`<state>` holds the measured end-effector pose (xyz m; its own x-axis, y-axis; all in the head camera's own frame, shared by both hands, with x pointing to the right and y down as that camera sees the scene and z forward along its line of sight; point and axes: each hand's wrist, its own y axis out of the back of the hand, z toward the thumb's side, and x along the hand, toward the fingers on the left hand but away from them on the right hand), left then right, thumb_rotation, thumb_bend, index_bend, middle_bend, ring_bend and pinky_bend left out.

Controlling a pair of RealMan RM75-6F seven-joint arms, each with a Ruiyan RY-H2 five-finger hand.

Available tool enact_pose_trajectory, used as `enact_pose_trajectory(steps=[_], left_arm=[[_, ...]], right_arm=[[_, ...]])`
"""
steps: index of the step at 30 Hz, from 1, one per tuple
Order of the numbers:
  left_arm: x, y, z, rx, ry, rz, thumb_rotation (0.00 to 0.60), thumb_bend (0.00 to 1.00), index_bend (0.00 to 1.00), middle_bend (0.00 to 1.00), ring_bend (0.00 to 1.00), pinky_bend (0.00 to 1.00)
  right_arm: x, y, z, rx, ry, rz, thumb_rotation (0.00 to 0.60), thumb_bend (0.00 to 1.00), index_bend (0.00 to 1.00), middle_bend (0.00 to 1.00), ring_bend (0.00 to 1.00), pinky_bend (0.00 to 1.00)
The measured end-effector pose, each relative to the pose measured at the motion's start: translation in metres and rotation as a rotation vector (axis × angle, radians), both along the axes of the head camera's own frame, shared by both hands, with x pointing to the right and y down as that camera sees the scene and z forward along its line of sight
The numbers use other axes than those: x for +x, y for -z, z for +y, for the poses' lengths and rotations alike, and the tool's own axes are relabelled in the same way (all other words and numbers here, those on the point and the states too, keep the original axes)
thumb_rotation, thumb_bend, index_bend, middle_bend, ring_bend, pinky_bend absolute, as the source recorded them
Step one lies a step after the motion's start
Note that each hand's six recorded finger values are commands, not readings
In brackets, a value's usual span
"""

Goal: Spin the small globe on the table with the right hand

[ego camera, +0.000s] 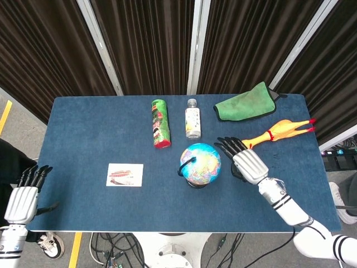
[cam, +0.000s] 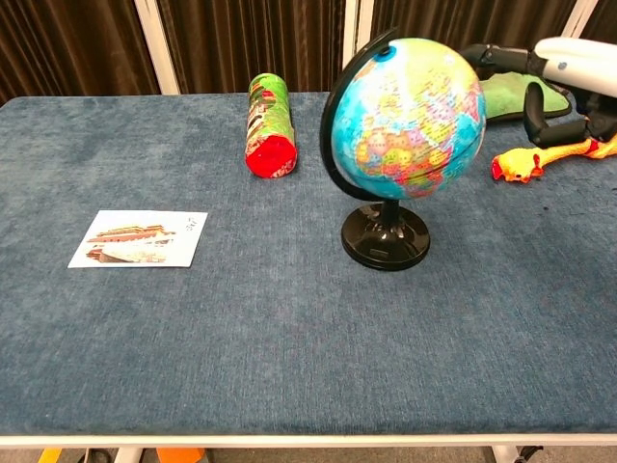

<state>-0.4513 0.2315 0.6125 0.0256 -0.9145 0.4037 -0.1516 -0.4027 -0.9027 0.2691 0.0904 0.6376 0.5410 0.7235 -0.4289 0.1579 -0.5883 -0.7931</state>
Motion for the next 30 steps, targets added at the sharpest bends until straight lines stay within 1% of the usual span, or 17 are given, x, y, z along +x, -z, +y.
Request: enact_pose_trajectory(steps=[2, 6, 9, 13, 16, 20, 24, 27, 30], left_arm=[[0.000, 0.000, 0.000, 0.001, 0.000, 0.000, 0.600, 0.00, 0.10, 0.09, 0.00, 0.07], [0.000, 0.000, 0.001, 0.000, -0.001, -0.001, 0.600, 0.00, 0.10, 0.09, 0.00, 0.07], [0.001, 0.000, 0.001, 0.001, -0.001, 0.000, 0.600, 0.00, 0.10, 0.09, 0.00, 0.07], [0.003, 0.000, 0.001, 0.001, -0.005, -0.001, 0.600, 0.00, 0.10, 0.09, 0.00, 0.07], [0.004, 0.000, 0.001, 0.002, -0.009, -0.001, 0.600, 0.00, 0.10, 0.09, 0.00, 0.07], [0.003, 0.001, 0.001, 0.003, -0.005, 0.000, 0.600, 0.00, 0.10, 0.09, 0.00, 0.07], [0.001, 0.000, 0.002, 0.000, 0.000, 0.001, 0.600, 0.00, 0.10, 0.09, 0.00, 0.07], [0.000, 0.000, 0.002, -0.001, 0.003, 0.003, 0.600, 0.00, 0.10, 0.09, 0.00, 0.07], [-0.001, 0.000, 0.002, 0.000, 0.005, 0.004, 0.600, 0.00, 0.10, 0.09, 0.00, 0.07]], right_arm=[[0.002, 0.002, -0.010, 0.008, -0.013, 0.000, 0.596, 1.00, 0.00, 0.00, 0.00, 0.00], [0.010, 0.010, -0.008, 0.032, -0.026, -0.007, 0.591, 1.00, 0.00, 0.00, 0.00, 0.00], [0.018, 0.018, 0.006, 0.052, -0.025, -0.016, 0.588, 1.00, 0.00, 0.00, 0.00, 0.00], [0.026, 0.029, 0.039, 0.067, 0.002, -0.034, 0.588, 1.00, 0.00, 0.00, 0.00, 0.00], [0.024, 0.033, 0.060, 0.065, 0.035, -0.047, 0.588, 1.00, 0.00, 0.00, 0.00, 0.00], [0.013, 0.034, 0.076, 0.063, 0.076, -0.061, 0.589, 1.00, 0.00, 0.00, 0.00, 0.00], [0.005, 0.031, 0.078, 0.054, 0.091, -0.067, 0.587, 1.00, 0.00, 0.00, 0.00, 0.00], [0.001, 0.028, 0.074, 0.046, 0.094, -0.064, 0.588, 1.00, 0.00, 0.00, 0.00, 0.00], [-0.002, 0.023, 0.066, 0.036, 0.093, -0.058, 0.588, 1.00, 0.00, 0.00, 0.00, 0.00]])
